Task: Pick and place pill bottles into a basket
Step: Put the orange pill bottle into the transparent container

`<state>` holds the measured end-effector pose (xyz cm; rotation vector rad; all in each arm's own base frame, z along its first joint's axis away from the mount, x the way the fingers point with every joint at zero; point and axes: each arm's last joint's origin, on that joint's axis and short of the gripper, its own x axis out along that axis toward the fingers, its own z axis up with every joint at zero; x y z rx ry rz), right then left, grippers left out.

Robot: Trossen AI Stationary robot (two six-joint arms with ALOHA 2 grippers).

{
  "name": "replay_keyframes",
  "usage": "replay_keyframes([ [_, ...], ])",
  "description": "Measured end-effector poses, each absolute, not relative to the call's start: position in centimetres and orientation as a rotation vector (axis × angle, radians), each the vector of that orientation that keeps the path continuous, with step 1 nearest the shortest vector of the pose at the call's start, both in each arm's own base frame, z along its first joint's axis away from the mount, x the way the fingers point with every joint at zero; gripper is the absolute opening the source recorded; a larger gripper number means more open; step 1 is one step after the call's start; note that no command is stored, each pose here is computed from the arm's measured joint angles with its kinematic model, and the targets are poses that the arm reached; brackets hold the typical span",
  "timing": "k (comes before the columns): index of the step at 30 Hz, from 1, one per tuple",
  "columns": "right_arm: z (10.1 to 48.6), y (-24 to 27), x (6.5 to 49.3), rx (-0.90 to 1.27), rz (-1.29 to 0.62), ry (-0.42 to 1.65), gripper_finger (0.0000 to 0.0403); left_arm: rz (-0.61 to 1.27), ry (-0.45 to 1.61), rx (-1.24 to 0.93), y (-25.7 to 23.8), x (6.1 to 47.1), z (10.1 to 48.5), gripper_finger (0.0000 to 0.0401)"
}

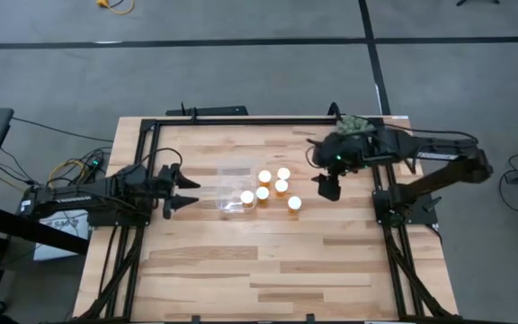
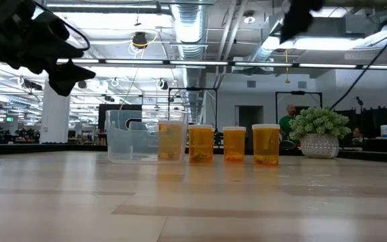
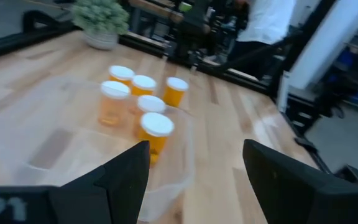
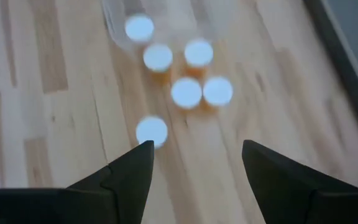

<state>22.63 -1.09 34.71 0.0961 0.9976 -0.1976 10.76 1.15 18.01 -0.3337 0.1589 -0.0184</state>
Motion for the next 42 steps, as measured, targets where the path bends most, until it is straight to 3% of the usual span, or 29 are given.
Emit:
replay_keyframes([
  [7,30.3,-0.4,21.3,0.176,-0.236,1.076,0.0240,-0.050,0.237,-0.324,0.4,10.6,18.2,0.0247],
  [17,27.7,1.1,22.3,0.232,-0.245,0.992,0.0240,0.017,0.237,-0.182,0.1,9.9,21.2,0.0247],
  [34,22.1,3.8,26.2,0.209,-0.247,1.039,0.0241,-0.023,0.373,-0.165,-0.5,11.3,20.2,0.0247],
  [42,21.3,3.9,26.7,0.194,-0.229,1.075,0.0241,-0.027,0.377,-0.164,-0.5,11.4,20.2,0.0247],
])
